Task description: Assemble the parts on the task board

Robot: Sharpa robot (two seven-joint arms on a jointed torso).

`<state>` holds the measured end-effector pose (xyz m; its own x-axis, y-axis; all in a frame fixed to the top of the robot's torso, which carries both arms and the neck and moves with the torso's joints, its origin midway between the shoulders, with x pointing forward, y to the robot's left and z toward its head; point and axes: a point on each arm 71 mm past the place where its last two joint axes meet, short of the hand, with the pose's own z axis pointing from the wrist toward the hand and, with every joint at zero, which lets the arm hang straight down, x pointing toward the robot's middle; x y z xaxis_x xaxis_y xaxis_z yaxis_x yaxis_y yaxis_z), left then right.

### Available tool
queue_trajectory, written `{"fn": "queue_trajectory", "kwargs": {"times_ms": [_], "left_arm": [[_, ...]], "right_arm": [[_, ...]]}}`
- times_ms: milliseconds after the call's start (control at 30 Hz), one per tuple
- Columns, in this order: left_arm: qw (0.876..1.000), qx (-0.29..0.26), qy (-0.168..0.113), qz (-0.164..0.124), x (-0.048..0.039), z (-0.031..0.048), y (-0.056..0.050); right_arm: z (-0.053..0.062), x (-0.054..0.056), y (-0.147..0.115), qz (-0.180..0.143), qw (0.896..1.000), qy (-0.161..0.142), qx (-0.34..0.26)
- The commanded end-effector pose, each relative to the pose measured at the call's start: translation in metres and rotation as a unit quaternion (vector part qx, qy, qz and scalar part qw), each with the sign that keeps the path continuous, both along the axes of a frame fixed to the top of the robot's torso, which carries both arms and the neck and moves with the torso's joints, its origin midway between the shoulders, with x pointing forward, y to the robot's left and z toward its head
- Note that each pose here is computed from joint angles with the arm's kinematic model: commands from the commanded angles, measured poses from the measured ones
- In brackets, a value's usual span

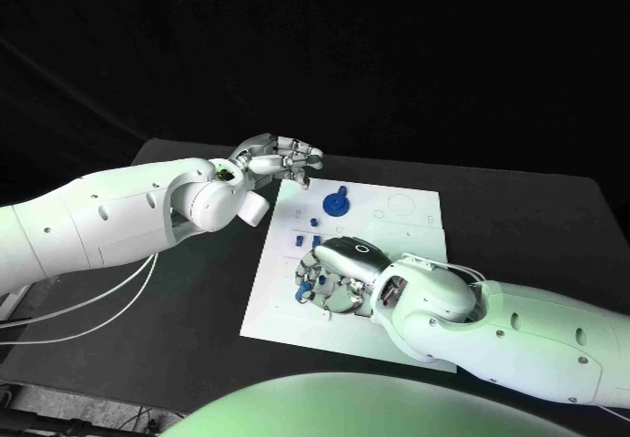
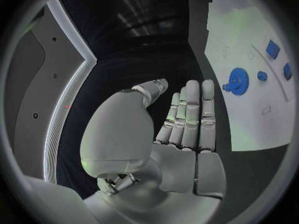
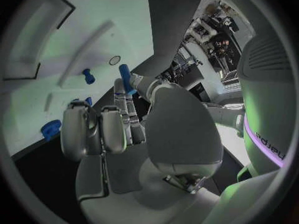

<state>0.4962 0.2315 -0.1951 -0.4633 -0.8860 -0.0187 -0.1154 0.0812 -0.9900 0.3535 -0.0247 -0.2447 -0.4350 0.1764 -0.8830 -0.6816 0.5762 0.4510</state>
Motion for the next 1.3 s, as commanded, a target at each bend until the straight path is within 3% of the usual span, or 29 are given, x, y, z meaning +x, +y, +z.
{"fn": "queue_trajectory", "kwargs": {"times_ms": [33, 767, 1300], "left_arm": [[1.0, -0.005, 0.001, -0.01, -0.0008, 0.0008, -0.003], [1.0, -0.004, 0.002, -0.009, -0.0013, 0.0008, -0.001], [1.0, -0.003, 0.001, -0.011, -0.0013, 0.0008, -0.002]], "right_arm": [[-0.004, -0.001, 0.001, 0.01, 1.0, -0.006, -0.019], [-0.016, 0.005, 0.0, 0.002, 0.998, -0.018, -0.058], [-0.018, -0.001, 0.011, 0.018, 0.998, -0.016, -0.06]]}}
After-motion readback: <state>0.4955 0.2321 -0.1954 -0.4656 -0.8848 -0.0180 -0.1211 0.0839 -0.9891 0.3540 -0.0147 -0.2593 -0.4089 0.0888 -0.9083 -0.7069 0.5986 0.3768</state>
